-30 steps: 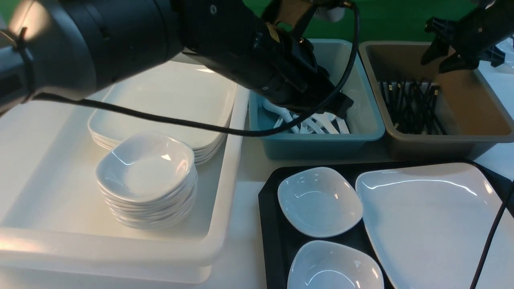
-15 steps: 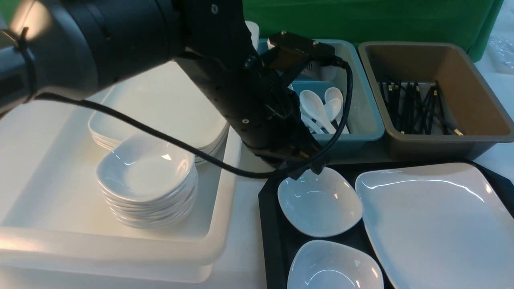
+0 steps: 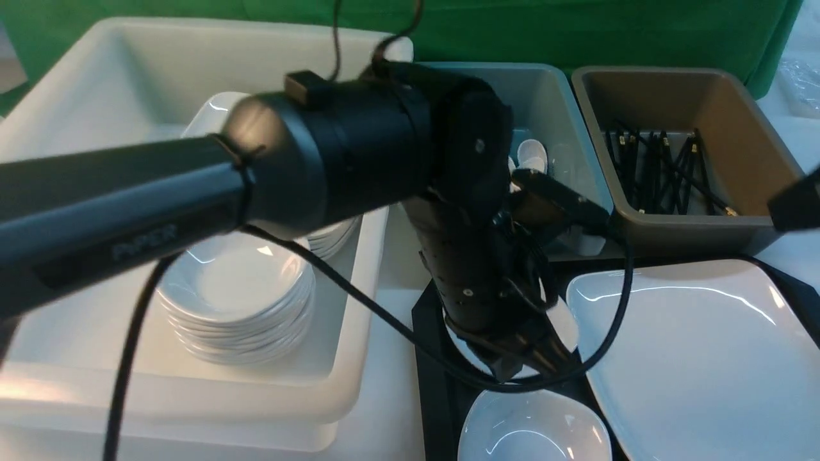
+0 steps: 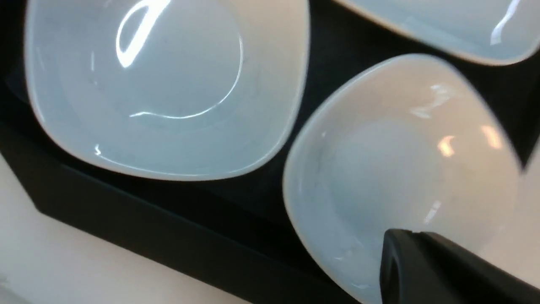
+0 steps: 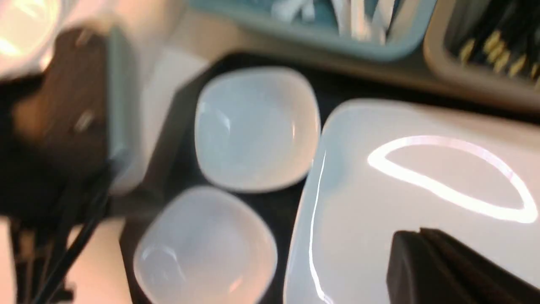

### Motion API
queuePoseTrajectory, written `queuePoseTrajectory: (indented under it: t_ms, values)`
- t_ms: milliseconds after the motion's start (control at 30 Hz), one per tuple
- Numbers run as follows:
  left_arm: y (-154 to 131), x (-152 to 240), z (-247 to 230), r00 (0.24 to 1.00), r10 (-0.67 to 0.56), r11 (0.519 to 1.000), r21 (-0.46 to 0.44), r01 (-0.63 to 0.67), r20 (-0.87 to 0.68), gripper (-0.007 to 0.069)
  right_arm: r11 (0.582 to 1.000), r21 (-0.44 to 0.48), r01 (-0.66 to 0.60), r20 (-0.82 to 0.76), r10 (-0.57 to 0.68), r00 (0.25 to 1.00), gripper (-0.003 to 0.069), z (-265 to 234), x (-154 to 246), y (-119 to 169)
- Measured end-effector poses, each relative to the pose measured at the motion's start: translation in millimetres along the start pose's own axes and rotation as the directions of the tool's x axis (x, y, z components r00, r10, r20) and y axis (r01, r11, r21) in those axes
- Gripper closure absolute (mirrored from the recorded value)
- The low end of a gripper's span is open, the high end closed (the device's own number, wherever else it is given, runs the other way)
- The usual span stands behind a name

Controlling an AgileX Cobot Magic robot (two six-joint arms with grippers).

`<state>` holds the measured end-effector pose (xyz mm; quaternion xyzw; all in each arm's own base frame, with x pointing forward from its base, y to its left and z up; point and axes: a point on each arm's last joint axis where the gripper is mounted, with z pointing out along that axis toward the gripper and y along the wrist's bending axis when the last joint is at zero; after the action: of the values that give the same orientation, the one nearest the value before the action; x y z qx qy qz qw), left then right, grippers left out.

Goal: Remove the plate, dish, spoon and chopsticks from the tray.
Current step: Use the left arm to grab a small plate from the dinner plate

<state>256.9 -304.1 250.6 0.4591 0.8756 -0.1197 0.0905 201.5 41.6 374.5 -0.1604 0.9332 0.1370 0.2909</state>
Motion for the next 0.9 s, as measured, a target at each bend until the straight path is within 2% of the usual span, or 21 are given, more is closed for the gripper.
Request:
queuePoseTrajectory:
  t_ms: [100,233,400,533,733,833,900]
  values:
    - [0,-2,18,0.999,-0.017,0.999,-0.035,0.017,-0.027,0.0563,1.000,0.016,0.008,0.028,-0.008,1.000,0.0628,1,33,5]
    - [7,-5,41,0.997,-0.071,0.995,-0.076,0.068,-0.037,0.0455,0.999,0.034,0.017,0.081,-0.020,0.997,0.0628,-5,69,12]
    - [10,-4,59,0.988,-0.133,0.988,-0.087,0.126,-0.073,0.0311,0.998,0.037,0.049,0.091,-0.052,0.995,0.0628,-7,91,17]
    - [12,-2,68,0.982,-0.164,0.984,-0.091,0.155,-0.094,0.0237,0.993,0.001,0.122,0.069,-0.122,0.990,0.0628,-10,99,23]
    - [14,1,88,0.971,-0.192,0.979,-0.099,0.179,-0.141,0.0221,0.968,-0.157,0.196,0.092,-0.183,0.979,0.0628,-12,100,39]
    - [15,1,93,0.969,-0.199,0.978,-0.093,0.187,-0.148,0.0229,0.959,-0.187,0.212,0.108,-0.194,0.975,0.0628,-13,100,42]
    - [14,1,94,0.967,-0.208,0.977,-0.085,0.197,-0.149,0.0283,0.954,-0.198,0.225,0.117,-0.205,0.972,0.0628,-13,99,43]
